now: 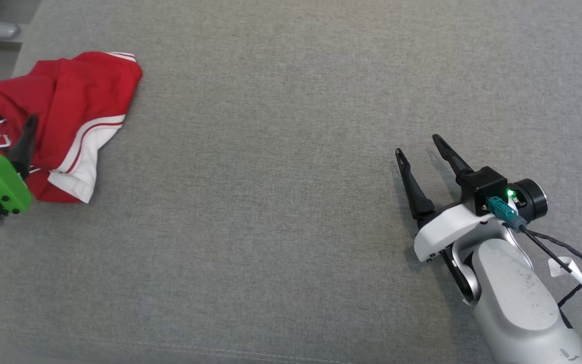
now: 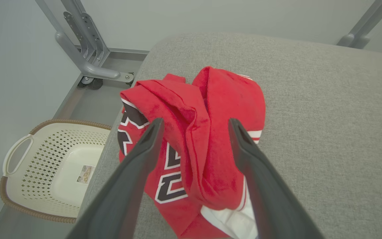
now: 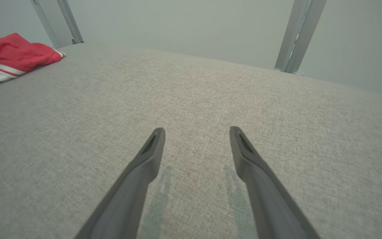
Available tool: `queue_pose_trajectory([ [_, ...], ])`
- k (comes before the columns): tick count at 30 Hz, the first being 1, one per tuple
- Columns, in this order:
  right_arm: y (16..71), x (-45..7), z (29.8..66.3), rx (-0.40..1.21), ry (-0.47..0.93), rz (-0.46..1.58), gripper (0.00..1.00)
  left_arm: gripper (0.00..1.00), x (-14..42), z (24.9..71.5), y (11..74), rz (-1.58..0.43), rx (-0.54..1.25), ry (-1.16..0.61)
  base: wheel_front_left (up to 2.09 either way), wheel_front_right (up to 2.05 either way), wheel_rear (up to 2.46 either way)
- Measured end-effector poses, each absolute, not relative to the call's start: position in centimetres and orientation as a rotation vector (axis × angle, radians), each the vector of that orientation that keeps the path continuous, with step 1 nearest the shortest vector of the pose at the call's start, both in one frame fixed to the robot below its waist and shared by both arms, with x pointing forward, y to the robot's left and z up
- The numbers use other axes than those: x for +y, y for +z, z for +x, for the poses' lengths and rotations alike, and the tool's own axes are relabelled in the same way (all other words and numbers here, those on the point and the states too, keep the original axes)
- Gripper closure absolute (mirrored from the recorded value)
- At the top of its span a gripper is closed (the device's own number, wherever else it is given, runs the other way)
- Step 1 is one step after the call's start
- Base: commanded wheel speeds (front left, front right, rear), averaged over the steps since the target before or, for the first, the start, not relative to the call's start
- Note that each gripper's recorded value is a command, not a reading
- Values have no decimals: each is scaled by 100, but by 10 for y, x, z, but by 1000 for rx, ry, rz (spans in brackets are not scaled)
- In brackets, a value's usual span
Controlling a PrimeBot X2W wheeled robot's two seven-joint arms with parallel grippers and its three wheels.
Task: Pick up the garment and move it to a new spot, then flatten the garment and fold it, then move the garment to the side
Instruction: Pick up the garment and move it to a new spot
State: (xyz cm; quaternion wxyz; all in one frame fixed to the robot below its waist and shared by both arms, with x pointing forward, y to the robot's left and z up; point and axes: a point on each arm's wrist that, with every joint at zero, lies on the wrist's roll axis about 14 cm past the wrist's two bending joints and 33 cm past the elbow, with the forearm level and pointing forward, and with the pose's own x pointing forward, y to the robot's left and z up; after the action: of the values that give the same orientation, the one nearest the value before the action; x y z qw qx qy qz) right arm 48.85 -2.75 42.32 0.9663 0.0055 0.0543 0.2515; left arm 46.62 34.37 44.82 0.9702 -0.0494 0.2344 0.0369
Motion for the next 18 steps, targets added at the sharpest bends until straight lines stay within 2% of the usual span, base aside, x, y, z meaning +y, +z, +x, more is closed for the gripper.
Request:
queue_pose_trajectory([
  [12,407,-68,499,127,409,-2,0,0,353,456,355,-147,797,171,0,0,0],
  [18,398,-81,499,146,379,-6,0,0,344,466,340,-152,819,163,0,0,0],
])
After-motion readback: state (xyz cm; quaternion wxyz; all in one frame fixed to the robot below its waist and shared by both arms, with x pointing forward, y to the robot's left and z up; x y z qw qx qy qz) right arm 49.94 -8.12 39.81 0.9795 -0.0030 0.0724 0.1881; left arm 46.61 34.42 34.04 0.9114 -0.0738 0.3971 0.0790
